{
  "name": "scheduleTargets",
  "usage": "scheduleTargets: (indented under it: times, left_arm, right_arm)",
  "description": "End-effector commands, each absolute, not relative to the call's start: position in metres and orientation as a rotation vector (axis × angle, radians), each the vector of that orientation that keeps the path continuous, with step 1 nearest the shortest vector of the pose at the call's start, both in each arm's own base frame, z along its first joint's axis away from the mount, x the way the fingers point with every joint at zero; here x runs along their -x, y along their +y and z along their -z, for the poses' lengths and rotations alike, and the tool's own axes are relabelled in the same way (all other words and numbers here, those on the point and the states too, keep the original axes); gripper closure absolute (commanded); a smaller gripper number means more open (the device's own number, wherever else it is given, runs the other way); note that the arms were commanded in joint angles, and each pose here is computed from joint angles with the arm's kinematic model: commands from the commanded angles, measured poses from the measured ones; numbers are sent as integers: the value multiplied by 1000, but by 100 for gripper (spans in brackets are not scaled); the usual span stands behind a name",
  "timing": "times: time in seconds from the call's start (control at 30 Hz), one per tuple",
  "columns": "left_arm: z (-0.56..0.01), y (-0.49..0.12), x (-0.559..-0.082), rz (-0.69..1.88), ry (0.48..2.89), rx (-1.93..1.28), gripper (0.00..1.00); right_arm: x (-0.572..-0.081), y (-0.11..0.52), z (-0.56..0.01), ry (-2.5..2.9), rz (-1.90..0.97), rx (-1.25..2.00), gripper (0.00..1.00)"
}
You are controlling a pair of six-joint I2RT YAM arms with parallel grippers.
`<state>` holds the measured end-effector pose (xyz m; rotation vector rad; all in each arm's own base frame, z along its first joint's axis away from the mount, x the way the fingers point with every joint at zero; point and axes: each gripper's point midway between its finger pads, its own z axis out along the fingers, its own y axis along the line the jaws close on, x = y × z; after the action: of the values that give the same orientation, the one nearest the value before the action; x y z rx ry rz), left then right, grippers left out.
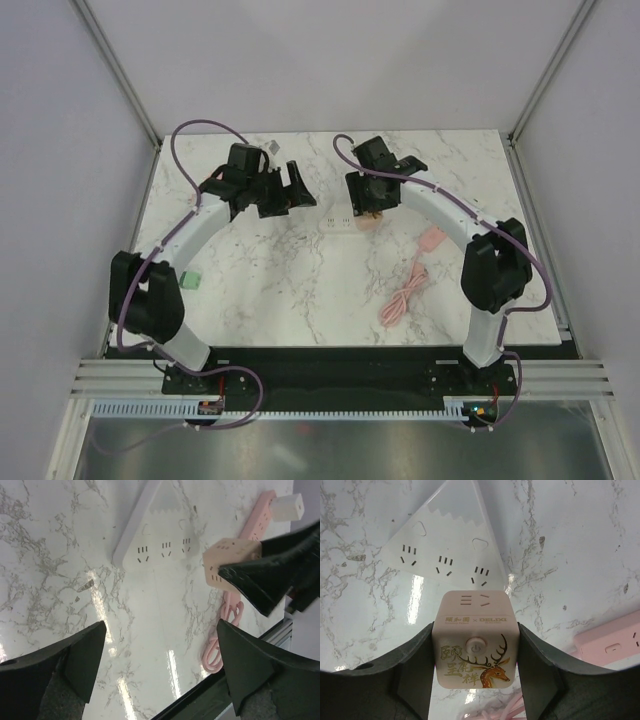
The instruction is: Insert the plug
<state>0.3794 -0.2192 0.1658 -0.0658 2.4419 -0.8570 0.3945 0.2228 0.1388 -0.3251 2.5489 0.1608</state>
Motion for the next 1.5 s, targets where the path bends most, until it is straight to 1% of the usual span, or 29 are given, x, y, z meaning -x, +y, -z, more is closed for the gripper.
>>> scheduleTargets:
  times: [0.0,0.1,0.23,0.43,1.07,1.47]
  left_arm:
    - [-196,-207,-352,815,2384,-98,0]
    - [-197,-201,-346,791,2363,-87,0]
    - [-181,-183,-347,670,2383,1,0]
    - [-185,-174,-349,621,2355,44,0]
    - [-193,-174,-349,630,2327,48,0]
    - [-195,-174,-349,631,2321,47,0]
  right_arm:
    - [-402,219,-136,2546,-111,249,100]
    - [-406,222,-129,2546,-109,222,100]
    - [-413,226,-121,2533,-103,189,100]
    - [-421,229,-119,2499,-102,171,100]
    - [-421,227,-94,2533,-73,117,100]
    - [-416,221,-105,2517,-58,108,100]
